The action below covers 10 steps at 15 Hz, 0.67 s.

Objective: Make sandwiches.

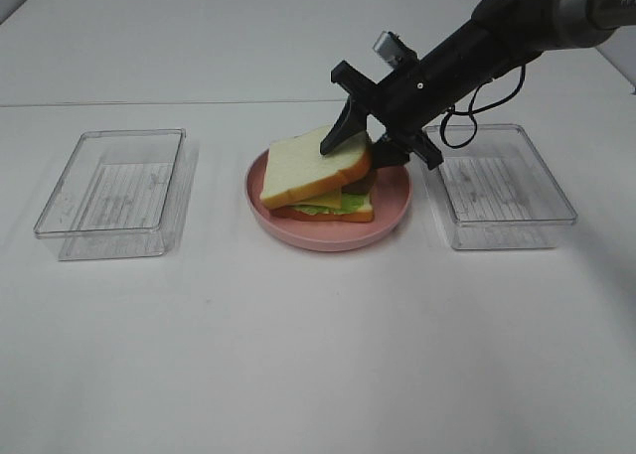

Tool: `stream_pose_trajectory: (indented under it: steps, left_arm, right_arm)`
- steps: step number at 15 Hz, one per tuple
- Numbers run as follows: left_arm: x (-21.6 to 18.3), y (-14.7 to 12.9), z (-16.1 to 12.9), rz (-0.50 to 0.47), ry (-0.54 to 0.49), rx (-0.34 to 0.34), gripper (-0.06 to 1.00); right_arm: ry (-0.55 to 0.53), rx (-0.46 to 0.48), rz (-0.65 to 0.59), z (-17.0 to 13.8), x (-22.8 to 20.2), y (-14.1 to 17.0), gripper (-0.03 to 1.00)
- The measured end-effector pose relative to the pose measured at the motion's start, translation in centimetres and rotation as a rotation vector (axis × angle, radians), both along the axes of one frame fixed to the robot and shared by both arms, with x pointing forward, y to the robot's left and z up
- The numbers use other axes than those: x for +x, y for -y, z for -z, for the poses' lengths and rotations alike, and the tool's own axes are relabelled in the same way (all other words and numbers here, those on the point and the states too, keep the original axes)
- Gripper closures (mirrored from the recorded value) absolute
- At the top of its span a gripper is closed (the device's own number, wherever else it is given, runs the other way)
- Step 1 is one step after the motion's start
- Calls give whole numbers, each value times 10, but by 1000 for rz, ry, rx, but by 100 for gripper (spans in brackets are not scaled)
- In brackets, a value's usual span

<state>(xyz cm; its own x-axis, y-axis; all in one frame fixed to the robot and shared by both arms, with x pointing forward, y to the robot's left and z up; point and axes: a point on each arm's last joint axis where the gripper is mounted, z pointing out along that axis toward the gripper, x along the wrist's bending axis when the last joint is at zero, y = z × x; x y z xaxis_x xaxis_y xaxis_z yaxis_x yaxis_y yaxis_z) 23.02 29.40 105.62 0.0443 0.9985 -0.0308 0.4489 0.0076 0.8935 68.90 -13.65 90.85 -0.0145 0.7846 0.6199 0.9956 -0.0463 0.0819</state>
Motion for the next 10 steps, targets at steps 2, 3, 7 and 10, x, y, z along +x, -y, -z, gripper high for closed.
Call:
stream_pose_trajectory:
  steps: [2, 3, 7, 10]
  left_arm:
    - [0, 0, 0, 0, 0, 0, -5]
    - [0, 0, 0, 0, 0, 0, -5]
    - [0, 0, 0, 0, 0, 0, -5]
    - [0, 0, 0, 0, 0, 0, -5]
  right_arm:
    - [30, -49, -45, -10, 0, 3, 15]
    - [75, -100, -84, -27, 0, 7, 10]
    - [156, -290, -105, -73, -1, 23, 8]
    - [241, -495, -49, -121, -1, 47, 8]
